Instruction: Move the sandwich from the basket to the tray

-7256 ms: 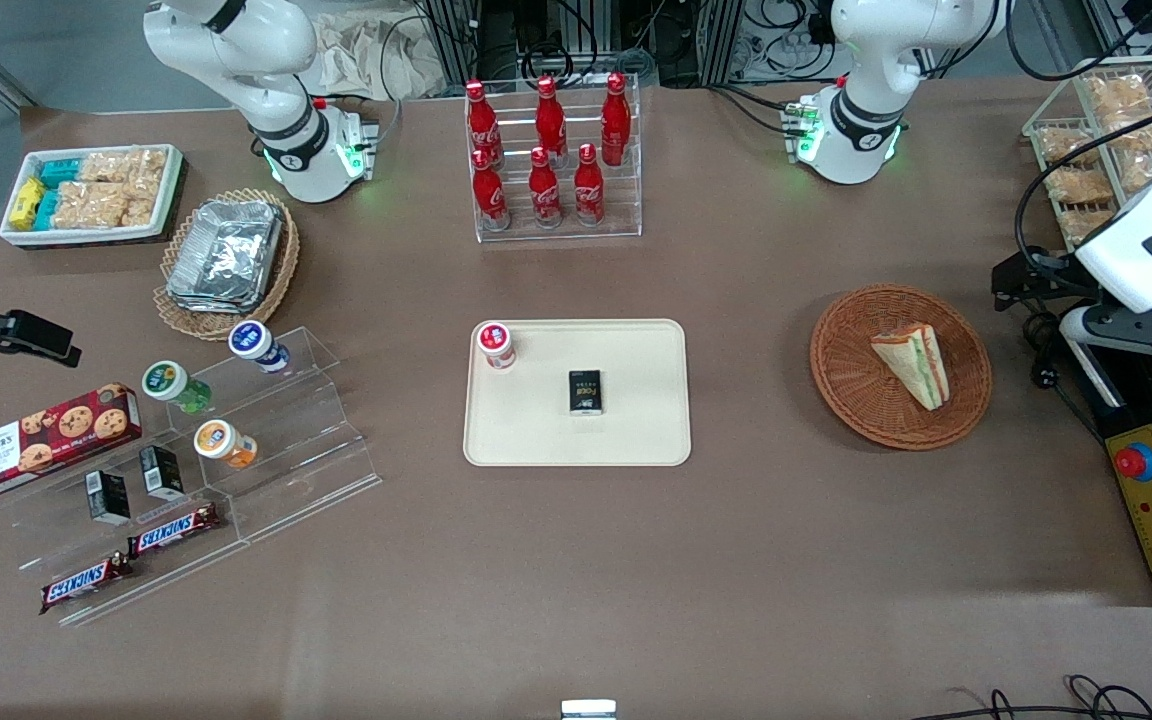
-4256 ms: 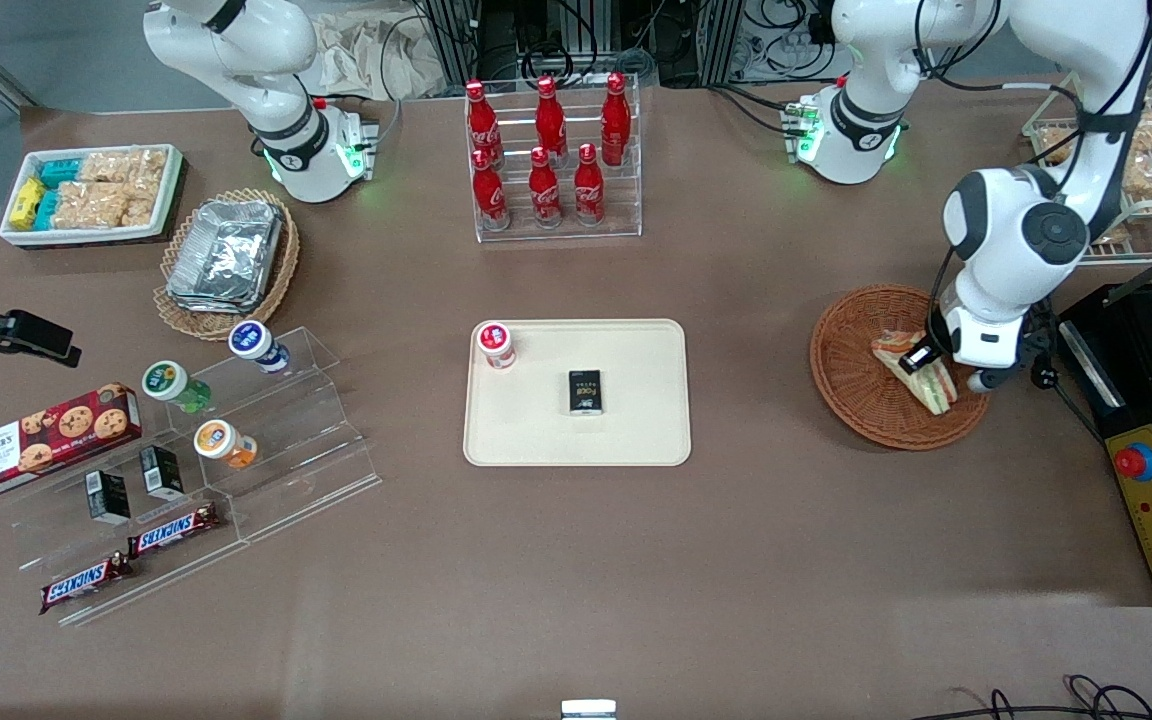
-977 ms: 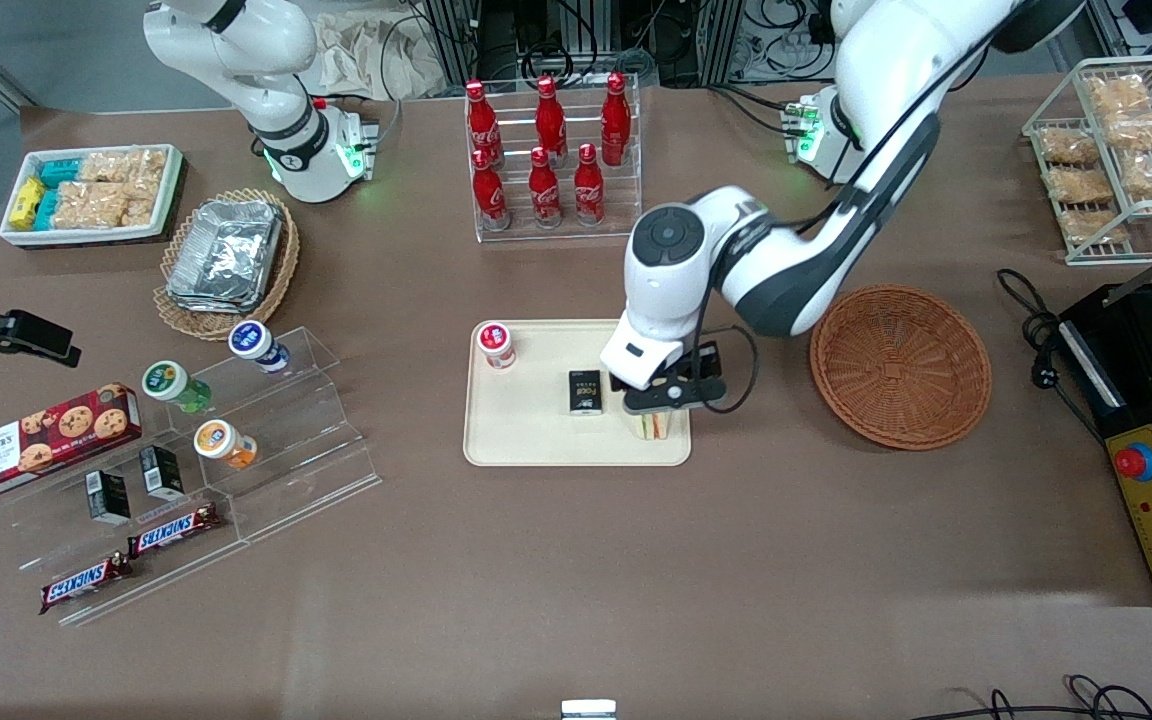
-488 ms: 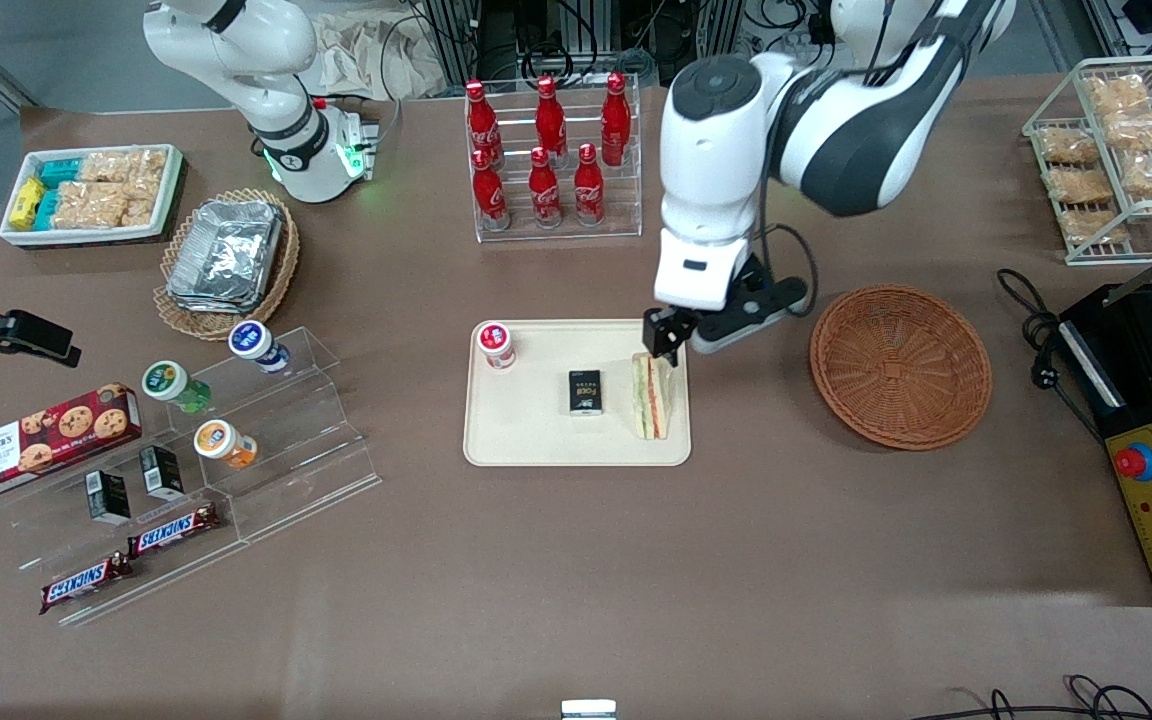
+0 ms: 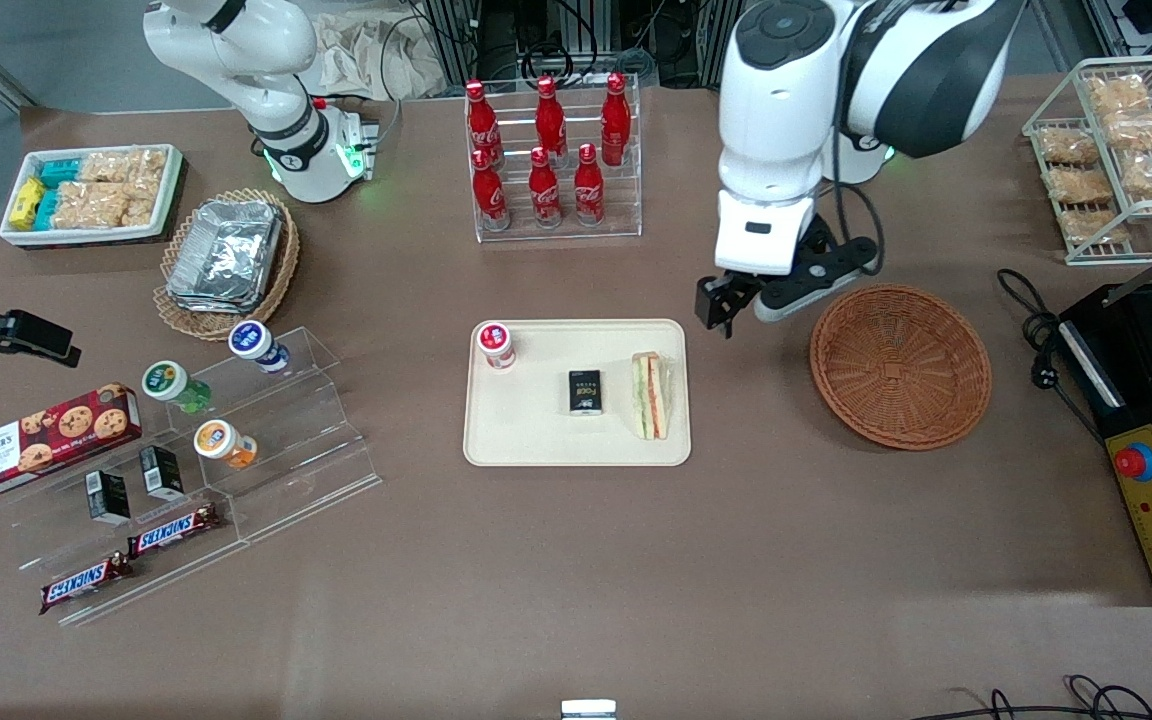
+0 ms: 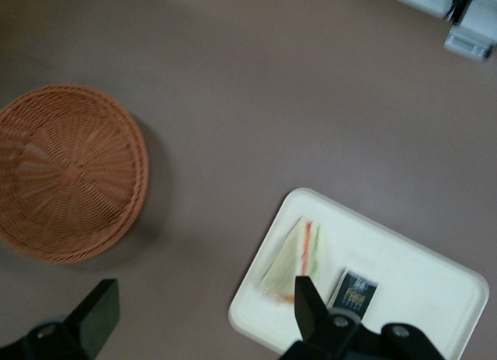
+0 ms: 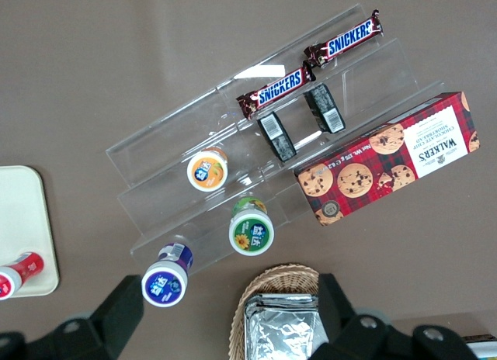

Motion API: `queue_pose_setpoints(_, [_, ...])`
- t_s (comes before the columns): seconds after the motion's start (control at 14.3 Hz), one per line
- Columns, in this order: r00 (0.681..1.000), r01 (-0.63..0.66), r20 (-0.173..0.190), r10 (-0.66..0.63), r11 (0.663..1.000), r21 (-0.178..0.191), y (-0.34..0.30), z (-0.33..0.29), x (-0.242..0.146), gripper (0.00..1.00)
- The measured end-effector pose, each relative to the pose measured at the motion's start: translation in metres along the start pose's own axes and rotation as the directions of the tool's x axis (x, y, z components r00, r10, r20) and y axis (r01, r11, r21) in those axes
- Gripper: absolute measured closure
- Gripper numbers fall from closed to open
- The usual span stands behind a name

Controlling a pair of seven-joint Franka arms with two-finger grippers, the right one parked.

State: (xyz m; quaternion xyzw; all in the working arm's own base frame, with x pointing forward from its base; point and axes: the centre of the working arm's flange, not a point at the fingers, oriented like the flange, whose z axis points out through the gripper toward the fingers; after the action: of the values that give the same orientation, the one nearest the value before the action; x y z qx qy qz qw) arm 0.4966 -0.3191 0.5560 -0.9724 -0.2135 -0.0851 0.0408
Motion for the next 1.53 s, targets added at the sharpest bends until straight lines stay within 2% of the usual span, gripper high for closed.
queue_pose_setpoints(0.14, [0.997,-0.058,0.053,0.059,0.998,-0.018,-0.029,-0.02,0.022,0.0])
queue_pose_setpoints(0.28, [0.988,-0.132,0.081,0.135,0.99,-0.043,-0.069,-0.036,0.049,0.0])
queue_pose_setpoints(0.42, [0.97,-0.218,0.102,0.222,0.975,-0.05,-0.109,-0.044,0.071,0.0])
queue_pose_setpoints(0.56, [0.931,-0.339,0.122,0.344,0.939,-0.06,-0.144,-0.044,0.093,0.0])
queue_pose_setpoints(0.84, [0.813,-0.558,0.128,0.568,0.823,-0.104,-0.217,-0.031,0.143,0.0])
queue_pose_setpoints(0.98, [0.784,-0.596,0.128,0.608,0.794,-0.12,-0.242,-0.025,0.158,0.0])
queue_pose_setpoints(1.26, [0.765,-0.601,0.179,0.619,0.785,-0.15,-0.234,0.007,0.165,0.0])
queue_pose_setpoints(1.33, [0.765,-0.602,0.174,0.62,0.784,-0.149,-0.23,0.011,0.167,0.0])
queue_pose_setpoints(1.4, [0.774,-0.598,0.152,0.615,0.789,-0.144,-0.226,0.012,0.171,0.0])
queue_pose_setpoints(1.53, [0.826,-0.543,0.093,0.556,0.829,-0.132,-0.218,0.004,0.177,0.0])
